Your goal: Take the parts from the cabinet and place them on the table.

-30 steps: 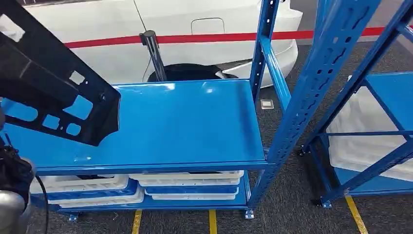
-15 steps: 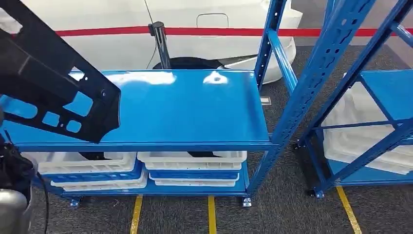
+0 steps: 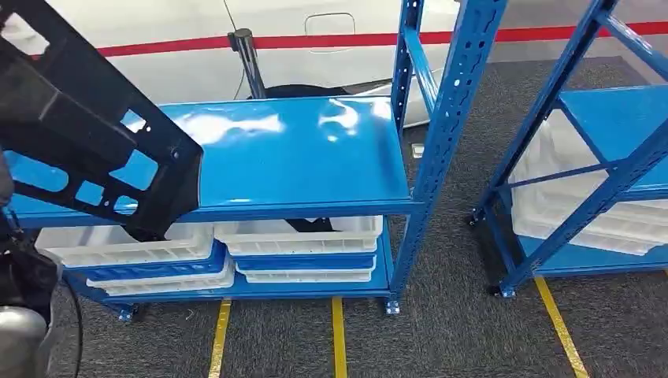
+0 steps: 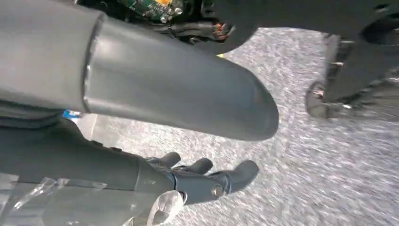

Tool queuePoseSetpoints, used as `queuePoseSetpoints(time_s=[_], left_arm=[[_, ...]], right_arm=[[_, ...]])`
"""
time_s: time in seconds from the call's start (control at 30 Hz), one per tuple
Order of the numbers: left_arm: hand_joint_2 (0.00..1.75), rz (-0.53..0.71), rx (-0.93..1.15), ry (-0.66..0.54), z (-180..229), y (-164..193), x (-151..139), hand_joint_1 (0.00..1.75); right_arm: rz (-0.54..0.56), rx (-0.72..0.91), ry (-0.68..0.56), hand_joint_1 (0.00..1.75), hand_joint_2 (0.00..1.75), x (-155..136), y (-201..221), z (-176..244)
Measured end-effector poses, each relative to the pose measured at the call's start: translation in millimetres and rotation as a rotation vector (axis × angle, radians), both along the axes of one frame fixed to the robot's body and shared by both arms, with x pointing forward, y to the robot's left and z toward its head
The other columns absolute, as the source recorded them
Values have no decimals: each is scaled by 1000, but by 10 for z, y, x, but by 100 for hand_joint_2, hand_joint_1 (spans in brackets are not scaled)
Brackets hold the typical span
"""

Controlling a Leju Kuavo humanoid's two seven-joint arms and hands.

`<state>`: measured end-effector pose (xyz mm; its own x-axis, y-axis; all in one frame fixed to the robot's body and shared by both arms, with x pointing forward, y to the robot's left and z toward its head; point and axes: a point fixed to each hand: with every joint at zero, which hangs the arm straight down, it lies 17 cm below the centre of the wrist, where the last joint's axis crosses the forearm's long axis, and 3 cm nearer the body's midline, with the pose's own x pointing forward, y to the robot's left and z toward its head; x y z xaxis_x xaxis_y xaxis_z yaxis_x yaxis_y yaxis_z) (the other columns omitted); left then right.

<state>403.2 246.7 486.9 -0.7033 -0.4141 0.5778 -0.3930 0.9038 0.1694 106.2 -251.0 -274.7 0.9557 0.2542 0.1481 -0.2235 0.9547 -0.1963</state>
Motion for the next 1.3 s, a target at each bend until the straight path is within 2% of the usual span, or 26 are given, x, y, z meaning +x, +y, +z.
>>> queuePoseSetpoints(time_s=[1.3], left_arm=[[175,-18,-2,12,-28,-26,6,175]], right_arm=[[5,-5,-9,0,0,34,-23,5]])
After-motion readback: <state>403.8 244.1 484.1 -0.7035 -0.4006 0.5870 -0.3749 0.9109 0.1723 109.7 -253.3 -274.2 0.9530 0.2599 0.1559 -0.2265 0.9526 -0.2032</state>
